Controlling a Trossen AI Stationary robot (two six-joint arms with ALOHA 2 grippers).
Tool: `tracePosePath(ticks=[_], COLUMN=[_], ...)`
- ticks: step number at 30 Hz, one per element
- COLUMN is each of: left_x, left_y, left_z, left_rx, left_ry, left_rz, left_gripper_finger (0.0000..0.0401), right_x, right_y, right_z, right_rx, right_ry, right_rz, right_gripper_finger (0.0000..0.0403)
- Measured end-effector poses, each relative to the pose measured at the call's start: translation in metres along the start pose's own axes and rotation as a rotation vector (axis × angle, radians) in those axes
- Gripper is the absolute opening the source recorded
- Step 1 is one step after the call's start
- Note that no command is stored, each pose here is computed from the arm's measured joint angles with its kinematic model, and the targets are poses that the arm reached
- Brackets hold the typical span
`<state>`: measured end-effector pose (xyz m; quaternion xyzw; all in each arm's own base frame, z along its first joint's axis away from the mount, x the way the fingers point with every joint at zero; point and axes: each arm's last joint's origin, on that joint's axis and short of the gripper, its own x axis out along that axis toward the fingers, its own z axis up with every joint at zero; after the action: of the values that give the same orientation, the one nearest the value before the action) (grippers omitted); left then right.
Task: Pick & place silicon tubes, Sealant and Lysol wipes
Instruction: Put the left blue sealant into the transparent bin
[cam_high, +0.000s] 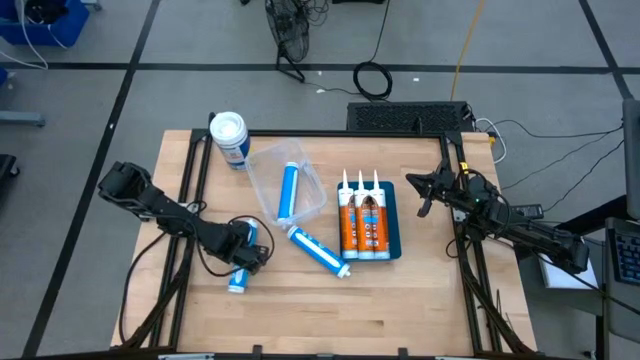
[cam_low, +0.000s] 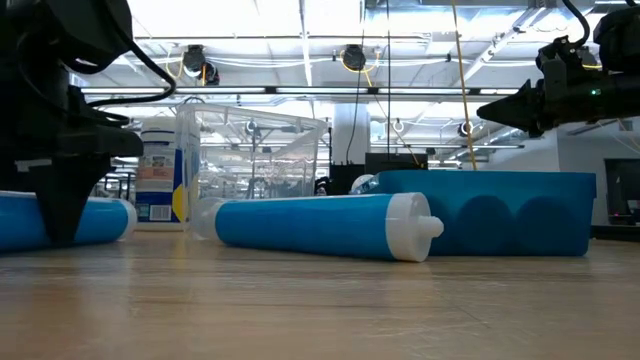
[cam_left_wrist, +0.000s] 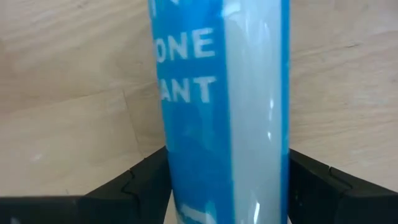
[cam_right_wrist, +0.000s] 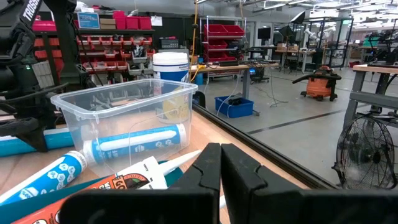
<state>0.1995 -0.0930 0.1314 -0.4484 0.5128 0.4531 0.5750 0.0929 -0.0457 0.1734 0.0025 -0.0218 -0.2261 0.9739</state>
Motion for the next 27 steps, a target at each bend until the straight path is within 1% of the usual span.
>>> tracePosePath(ticks=[6,13,27], left_x=[-0.0001,-0.0001,-0.0001], left_y=[0.0,0.0019,0.0021], left_z=[-0.0001,-0.0017,-0.0016], left_rx=[0.003,-0.005,-0.008], left_ry=[0.004,0.071,0.07], left_rz=[0.001,0.033,0.036], left_gripper_finger=[0.0259,0.0259,0.0259], right_x=[0.0,0.0,0.0], right_y=[0.0,0.0,0.0], right_z=[0.0,0.0,0.0], right_rx=[0.0,0.0,0.0], right_ry=[0.0,0.0,0.0], right_rz=[0.0,0.0,0.0], right_gripper_finger=[0.0,0.0,0.0])
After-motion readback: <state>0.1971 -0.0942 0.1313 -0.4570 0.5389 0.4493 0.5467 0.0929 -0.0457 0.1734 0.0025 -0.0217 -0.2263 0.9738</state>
